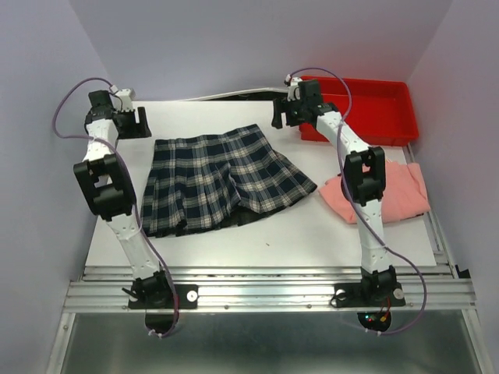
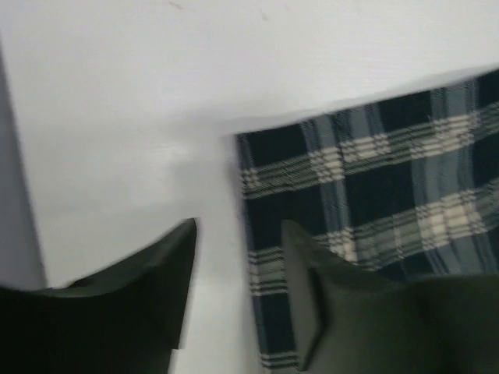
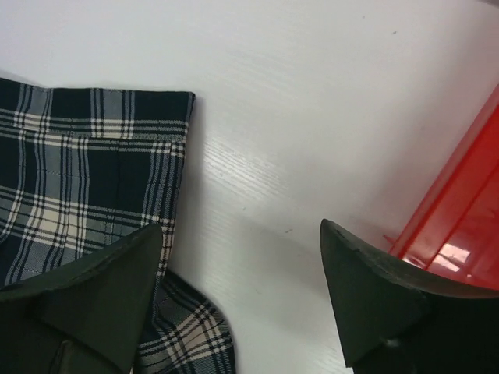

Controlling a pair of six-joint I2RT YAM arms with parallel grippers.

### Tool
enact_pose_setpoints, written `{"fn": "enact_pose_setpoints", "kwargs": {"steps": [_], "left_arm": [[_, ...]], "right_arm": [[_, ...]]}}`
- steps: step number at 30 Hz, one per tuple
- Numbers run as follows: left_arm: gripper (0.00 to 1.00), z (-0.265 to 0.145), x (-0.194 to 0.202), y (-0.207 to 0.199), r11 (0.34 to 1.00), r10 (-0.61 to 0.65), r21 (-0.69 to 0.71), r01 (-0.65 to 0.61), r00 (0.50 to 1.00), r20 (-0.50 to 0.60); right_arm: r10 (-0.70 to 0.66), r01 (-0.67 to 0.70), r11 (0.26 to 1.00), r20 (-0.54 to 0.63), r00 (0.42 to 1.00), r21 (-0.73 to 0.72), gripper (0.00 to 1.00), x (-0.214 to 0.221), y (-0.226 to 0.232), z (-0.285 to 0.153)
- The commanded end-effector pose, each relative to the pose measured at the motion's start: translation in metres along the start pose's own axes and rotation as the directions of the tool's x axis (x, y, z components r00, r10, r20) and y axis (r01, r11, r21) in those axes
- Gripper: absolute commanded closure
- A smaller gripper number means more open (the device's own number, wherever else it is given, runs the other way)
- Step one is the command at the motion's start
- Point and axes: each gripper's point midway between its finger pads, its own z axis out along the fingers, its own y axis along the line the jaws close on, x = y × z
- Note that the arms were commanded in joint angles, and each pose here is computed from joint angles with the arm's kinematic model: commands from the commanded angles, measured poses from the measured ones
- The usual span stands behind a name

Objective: Fold and stack the skirts
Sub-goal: Flatten the skirt out

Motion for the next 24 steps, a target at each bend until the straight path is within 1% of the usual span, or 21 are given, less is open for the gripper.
{"fn": "enact_pose_setpoints", "kwargs": {"steps": [1,2,3,4,5,6,7,8,9,11,12,13,15,16,17,18,20,22,23,24], "left_arm": [[0.11,-0.059,-0.091,0.004,0.995,0.066,-0.082,-0.052,0.984,0.167],[0.09,-0.07,-0.096,-0.001,0.994,0.08,-0.084,-0.066,0.98,0.183],[0.09,-0.069,-0.084,-0.008,0.996,0.077,-0.058,-0.068,0.985,0.155],[0.09,-0.074,-0.078,-0.012,0.995,0.086,-0.054,-0.079,0.986,0.145],[0.09,-0.089,-0.077,-0.023,0.992,0.115,-0.059,-0.107,0.981,0.154],[0.09,-0.082,-0.048,-0.027,0.994,0.1,-0.045,-0.097,0.991,0.091],[0.11,-0.086,-0.037,-0.032,0.994,0.104,-0.039,-0.101,0.992,0.074],[0.12,-0.098,-0.029,-0.039,0.993,0.114,-0.04,-0.111,0.991,0.071],[0.16,-0.089,0.007,-0.047,0.995,0.104,-0.007,-0.104,0.995,-0.009],[0.2,-0.1,0.031,-0.059,0.993,0.115,0.021,-0.114,0.993,-0.04],[0.24,-0.094,0.063,-0.062,0.995,0.099,0.042,-0.096,0.99,-0.099],[0.32,-0.096,0.075,-0.065,0.994,0.101,0.046,-0.096,0.988,-0.118],[0.37,-0.101,0.095,-0.069,0.993,0.114,0.055,-0.107,0.983,-0.146],[0.41,-0.102,0.115,-0.074,0.989,0.141,0.071,-0.13,0.973,-0.184],[0.43,-0.102,0.124,-0.076,0.987,0.154,0.078,-0.14,0.967,-0.205],[0.44,-0.101,0.142,-0.078,0.987,0.154,0.08,-0.139,0.957,-0.244],[0.48,-0.098,0.155,-0.085,0.981,0.184,0.106,-0.16,0.945,-0.272],[0.51,-0.093,0.168,-0.086,0.981,0.189,0.108,-0.163,0.933,-0.305],[0.55,-0.089,0.17,-0.088,0.979,0.199,0.109,-0.172,0.927,-0.318],[0.58,-0.081,0.171,-0.086,0.982,0.183,0.111,-0.154,0.924,-0.335]], "right_arm": [[-0.123,0.122,0.992,0.108,0.986,0.011,0.13,-0.064,0.014,-0.048],[-0.183,0.187,0.982,0.123,0.975,-0.02,0.16,-0.07,0.023,-0.063],[-0.2,0.212,0.971,0.115,0.973,-0.109,0.19,-0.061,0.039,-0.069],[-0.216,0.228,0.965,0.1,0.971,-0.131,0.26,-0.053,0.042,-0.074],[-0.263,0.27,0.947,0.062,0.963,-0.172,0.3,-0.033,0.051,-0.078],[-0.271,0.264,0.94,-0.003,0.962,-0.218,0.34,-0.011,0.06,-0.08],[-0.288,0.27,0.935,-0.047,0.957,-0.23,0.39,0.003,0.063,-0.08],[-0.298,0.267,0.931,-0.097,0.95,-0.249,0.4,0.019,0.062,-0.082],[-0.306,0.244,0.928,-0.204,0.93,-0.28,0.43,0.051,0.063,-0.081],[-0.328,0.237,0.92,-0.285,0.901,-0.311,0.48,0.076,0.064,-0.081],[-0.305,0.189,0.929,-0.368,0.878,-0.319,0.51,0.099,0.061,-0.082],[-0.3,0.179,0.931,-0.388,0.871,-0.318,0.52,0.107,0.06,-0.082],[-0.305,0.174,0.933,-0.432,0.849,-0.316,0.52,0.125,0.056,-0.086],[-0.298,0.158,0.937,-0.476,0.828,-0.312,0.52,0.141,0.052,-0.089],[-0.301,0.157,0.937,-0.495,0.815,-0.312,0.53,0.15,0.05,-0.091],[-0.292,0.139,0.942,-0.537,0.791,-0.307,0.54,0.168,0.047,-0.095],[-0.312,0.127,0.93,-0.559,0.768,-0.344,0.57,0.184,0.054,-0.103],[-0.309,0.078,0.92,-0.588,0.747,-0.384,0.6,0.2,0.061,-0.112],[-0.321,0.048,0.907,-0.611,0.724,-0.419,0.61,0.215,0.07,-0.119],[-0.341,0.024,0.886,-0.614,0.712,-0.464,0.61,0.221,0.085,-0.127]]}}
